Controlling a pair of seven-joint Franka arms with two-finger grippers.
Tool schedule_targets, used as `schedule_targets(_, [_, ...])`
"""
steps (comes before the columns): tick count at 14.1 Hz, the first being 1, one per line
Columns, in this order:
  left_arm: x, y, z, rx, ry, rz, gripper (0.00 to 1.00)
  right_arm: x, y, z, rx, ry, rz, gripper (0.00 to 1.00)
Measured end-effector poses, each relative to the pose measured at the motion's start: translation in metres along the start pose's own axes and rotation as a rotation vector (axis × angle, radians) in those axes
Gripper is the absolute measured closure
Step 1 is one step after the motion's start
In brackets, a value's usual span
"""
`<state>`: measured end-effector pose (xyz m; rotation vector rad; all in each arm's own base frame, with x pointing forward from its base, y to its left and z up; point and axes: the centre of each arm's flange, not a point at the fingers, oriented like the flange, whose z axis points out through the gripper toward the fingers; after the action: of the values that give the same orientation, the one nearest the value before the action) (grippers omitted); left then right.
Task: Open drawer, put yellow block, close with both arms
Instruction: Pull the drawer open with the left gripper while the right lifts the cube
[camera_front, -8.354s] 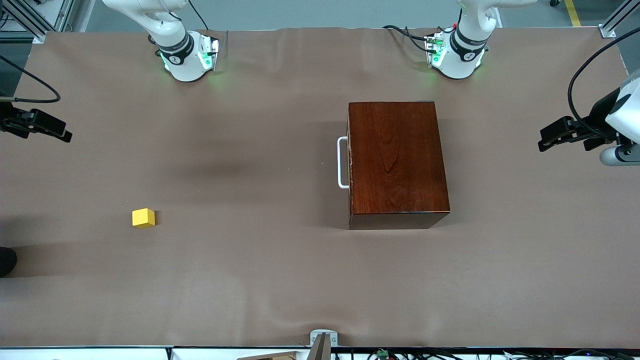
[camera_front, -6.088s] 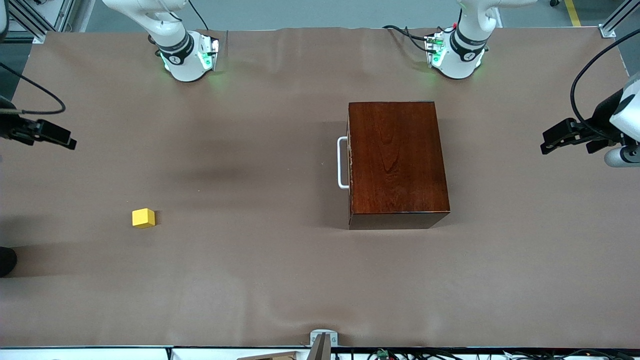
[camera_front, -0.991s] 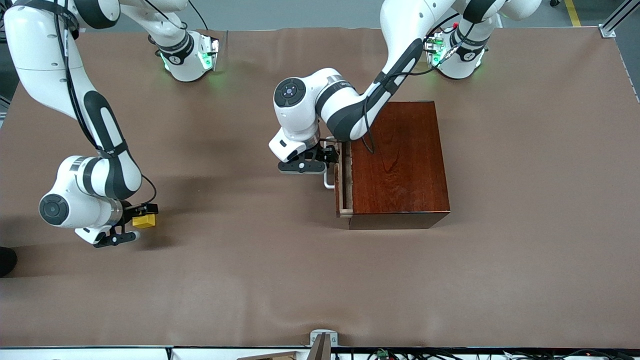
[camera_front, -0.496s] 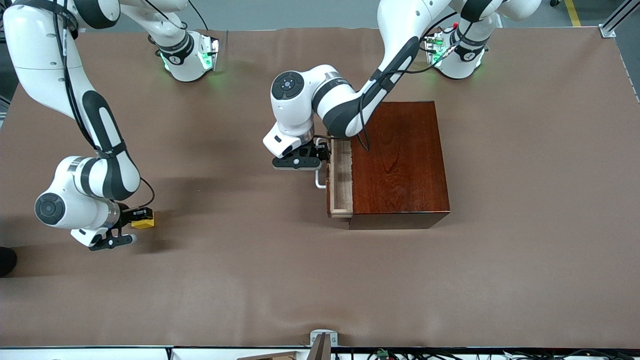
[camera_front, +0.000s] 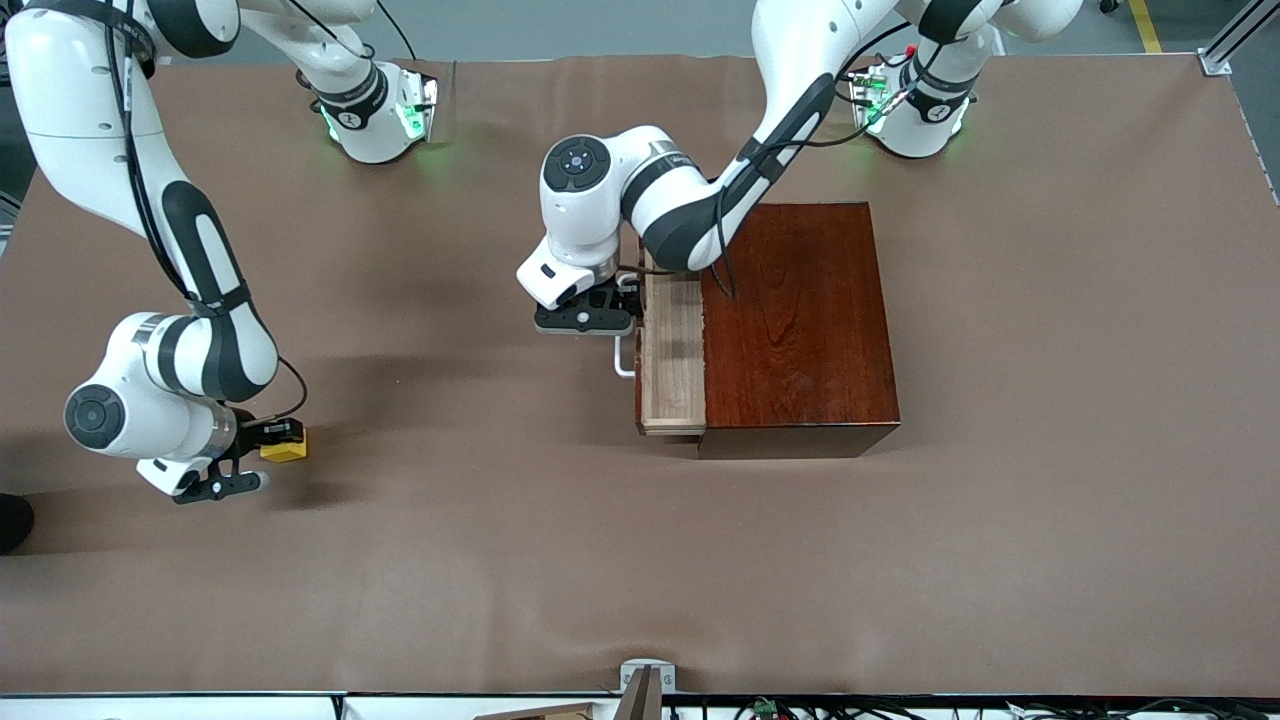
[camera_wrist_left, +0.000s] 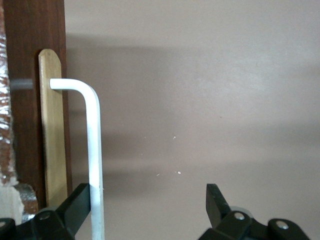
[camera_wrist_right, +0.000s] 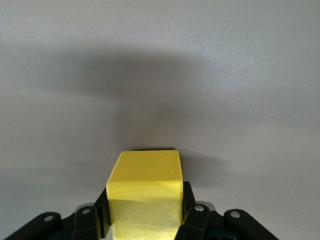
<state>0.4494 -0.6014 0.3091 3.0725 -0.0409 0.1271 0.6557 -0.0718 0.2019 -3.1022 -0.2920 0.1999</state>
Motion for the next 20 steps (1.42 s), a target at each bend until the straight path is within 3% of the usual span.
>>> schedule_targets(6, [-0.001,0.0,0.002,-0.003,-0.001,0.004,0.0,0.007,0.003,-0.06,-0.023,0.075,-0.092,0.44])
schedule_targets(12, [-0.004,0.003,0.002,0.0,0.001,0.027,0.0,0.008,0.007,-0.122,-0.008,0.048,-0.247,0.44])
schedule_targets(20, [-0.018,0.019,-0.003,-0.045,0.011,0.053,0.0,0.005,-0.009,-0.168,-0.012,0.067,-0.72,0.44])
